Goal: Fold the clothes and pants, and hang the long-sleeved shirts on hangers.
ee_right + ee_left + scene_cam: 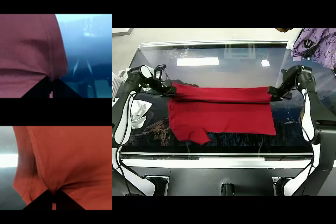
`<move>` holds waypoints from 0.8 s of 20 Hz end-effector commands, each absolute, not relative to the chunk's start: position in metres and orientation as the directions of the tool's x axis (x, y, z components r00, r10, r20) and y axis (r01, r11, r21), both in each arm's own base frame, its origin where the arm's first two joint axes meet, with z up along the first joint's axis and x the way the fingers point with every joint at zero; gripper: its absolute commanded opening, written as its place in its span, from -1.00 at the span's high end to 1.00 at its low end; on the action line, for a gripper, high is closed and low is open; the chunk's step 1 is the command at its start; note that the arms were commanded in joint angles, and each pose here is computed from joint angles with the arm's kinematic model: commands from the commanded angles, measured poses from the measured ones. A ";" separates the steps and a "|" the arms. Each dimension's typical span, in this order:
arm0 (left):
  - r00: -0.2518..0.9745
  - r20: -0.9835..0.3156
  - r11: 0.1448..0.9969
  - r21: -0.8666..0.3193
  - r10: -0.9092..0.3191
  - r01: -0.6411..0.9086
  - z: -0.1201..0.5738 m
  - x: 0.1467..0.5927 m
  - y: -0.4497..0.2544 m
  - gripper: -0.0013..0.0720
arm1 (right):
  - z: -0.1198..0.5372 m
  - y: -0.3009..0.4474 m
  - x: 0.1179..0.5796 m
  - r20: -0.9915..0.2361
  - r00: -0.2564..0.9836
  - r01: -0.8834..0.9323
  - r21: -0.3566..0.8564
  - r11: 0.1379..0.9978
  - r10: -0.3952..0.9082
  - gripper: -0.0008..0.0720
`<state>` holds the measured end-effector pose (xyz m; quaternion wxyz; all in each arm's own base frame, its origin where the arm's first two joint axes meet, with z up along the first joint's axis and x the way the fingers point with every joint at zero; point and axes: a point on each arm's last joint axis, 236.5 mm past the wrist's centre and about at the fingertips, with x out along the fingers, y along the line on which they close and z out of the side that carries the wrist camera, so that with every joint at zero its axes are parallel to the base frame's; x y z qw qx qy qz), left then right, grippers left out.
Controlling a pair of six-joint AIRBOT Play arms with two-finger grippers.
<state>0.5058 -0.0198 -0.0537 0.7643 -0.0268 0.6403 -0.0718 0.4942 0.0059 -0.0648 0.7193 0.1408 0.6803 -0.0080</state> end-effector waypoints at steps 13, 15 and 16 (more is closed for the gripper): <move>0.175 -0.965 0.941 -0.236 -0.197 -0.241 0.009 0.436 0.060 -0.54 | 0.006 -0.047 0.466 -0.911 0.207 0.211 0.397 0.893 0.356 -0.16; 0.169 -0.935 0.864 -0.353 -0.312 -0.359 -0.009 0.381 0.052 -0.54 | -0.003 -0.062 0.433 -0.890 0.198 0.289 0.454 0.843 0.411 -0.16; 0.181 -0.916 0.823 -0.401 -0.358 -0.403 -0.019 0.356 0.042 -0.54 | -0.010 -0.065 0.418 -0.885 0.193 0.322 0.465 0.824 0.424 -0.16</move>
